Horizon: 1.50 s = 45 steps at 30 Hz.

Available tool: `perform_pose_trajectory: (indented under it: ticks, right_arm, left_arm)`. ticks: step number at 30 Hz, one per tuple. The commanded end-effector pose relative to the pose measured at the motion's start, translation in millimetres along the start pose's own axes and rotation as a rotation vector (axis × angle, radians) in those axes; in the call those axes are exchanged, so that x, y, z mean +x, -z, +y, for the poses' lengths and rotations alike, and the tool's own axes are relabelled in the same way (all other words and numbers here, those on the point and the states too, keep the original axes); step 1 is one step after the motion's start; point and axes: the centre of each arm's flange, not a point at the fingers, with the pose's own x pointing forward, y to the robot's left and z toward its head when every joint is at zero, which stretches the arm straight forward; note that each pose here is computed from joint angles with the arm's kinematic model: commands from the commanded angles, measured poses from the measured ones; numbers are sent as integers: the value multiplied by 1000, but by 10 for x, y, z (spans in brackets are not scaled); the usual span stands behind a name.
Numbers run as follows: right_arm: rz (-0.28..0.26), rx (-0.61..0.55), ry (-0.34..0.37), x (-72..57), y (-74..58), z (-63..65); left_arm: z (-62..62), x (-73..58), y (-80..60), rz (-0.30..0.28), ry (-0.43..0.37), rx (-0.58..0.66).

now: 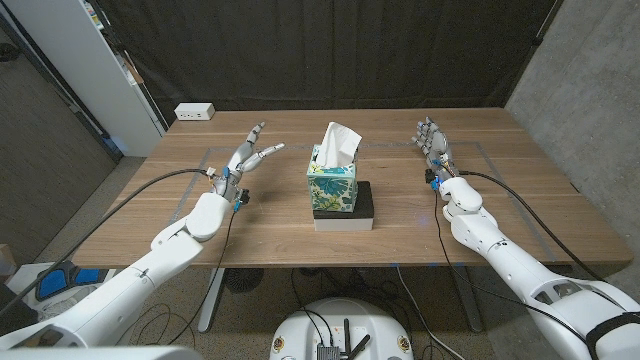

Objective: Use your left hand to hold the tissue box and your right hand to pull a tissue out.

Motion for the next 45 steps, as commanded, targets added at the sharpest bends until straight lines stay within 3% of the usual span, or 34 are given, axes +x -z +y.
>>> perform_pose_trajectory:
  ticks: [1, 45]
  right_arm:
    - [-4, -6, 1, -38, -28, 17]
    - [-18, -9, 0, -149, -66, 62]
  left_arm:
    - [-70, -154, -21, 4, 11, -14]
    - [-269, -599, -163, -3, 42, -71]
